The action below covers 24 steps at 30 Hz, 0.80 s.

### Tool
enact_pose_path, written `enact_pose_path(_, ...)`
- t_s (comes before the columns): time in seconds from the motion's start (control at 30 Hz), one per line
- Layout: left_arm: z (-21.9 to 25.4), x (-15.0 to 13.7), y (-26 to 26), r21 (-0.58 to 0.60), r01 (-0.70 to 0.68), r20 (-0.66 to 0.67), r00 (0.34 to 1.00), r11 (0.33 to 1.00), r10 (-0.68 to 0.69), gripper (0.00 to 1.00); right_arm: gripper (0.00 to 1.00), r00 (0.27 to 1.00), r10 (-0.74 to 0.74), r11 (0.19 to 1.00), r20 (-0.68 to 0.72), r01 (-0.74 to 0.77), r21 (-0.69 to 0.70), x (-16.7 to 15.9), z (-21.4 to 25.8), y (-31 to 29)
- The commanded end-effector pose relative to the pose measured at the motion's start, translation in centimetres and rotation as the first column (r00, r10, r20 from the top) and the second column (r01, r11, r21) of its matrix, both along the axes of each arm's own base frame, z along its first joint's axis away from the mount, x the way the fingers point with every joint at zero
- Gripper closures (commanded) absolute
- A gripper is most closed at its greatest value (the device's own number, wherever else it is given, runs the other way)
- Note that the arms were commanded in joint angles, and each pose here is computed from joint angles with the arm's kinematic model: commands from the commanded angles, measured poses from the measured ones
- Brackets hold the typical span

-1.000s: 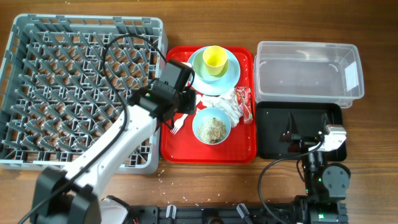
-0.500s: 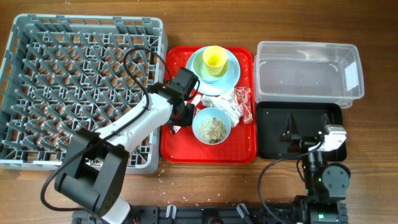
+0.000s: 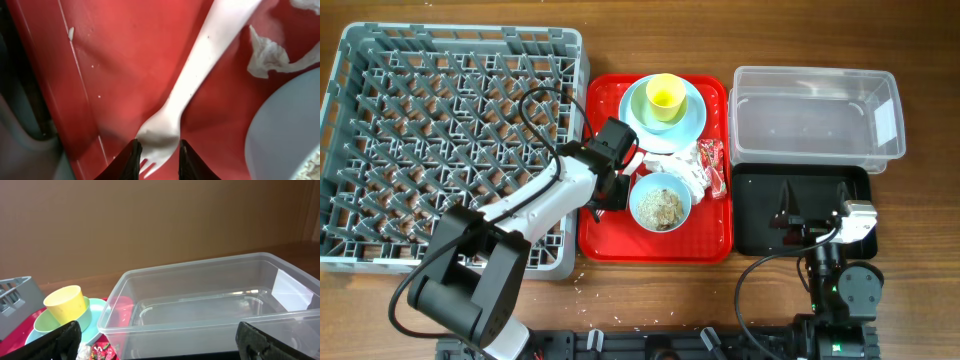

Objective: Sort waste into correct bins and load items into the dishwasher rack

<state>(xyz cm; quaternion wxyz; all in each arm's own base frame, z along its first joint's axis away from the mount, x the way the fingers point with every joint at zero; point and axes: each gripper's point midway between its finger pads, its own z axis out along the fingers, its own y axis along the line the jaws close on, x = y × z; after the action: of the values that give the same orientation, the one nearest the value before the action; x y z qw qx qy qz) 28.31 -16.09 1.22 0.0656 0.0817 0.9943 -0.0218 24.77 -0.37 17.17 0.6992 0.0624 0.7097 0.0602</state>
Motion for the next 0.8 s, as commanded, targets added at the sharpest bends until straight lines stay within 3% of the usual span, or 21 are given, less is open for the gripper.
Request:
enact_pose_path(0.0, -1.2, -0.6, 0.2, 0.004, -0.008, -0.011, 1.000, 1.000, 0.008, 0.75, 0.00, 1.000, 0.003, 1.000, 0.005, -0.002, -0.015, 0.0, 0.1, 0.0)
enact_pose_path(0.43, -2.2, -1.2, 0.6, 0.004, -0.027, -0.017, 0.999, 1.000, 0.027, 0.79, 0.00, 1.000, 0.003, 1.000, 0.005, -0.002, -0.014, 0.0, 0.1, 0.0)
enact_pose_path(0.5, -2.1, -1.2, 0.6, 0.004, -0.027, -0.016, 1.000, 1.000, 0.027, 0.82, 0.00, 1.000, 0.003, 1.000, 0.005, -0.002, -0.015, 0.0, 0.1, 0.0)
enact_pose_path(0.6, -1.8, -1.1, 0.5, 0.003, -0.027, -0.015, 1.000, 1.000, 0.027, 0.96, 0.00, 1.000, 0.003, 1.000, 0.005, -0.002, -0.015, 0.0, 0.1, 0.0)
enact_pose_path(0.77, 0.1, -0.6, 0.3, -0.021, -0.027, 0.025, 0.999, 0.999, 0.027, 0.96, 0.00, 1.000, 0.003, 1.000, 0.004, -0.002, -0.015, 0.0, 0.1, 0.0)
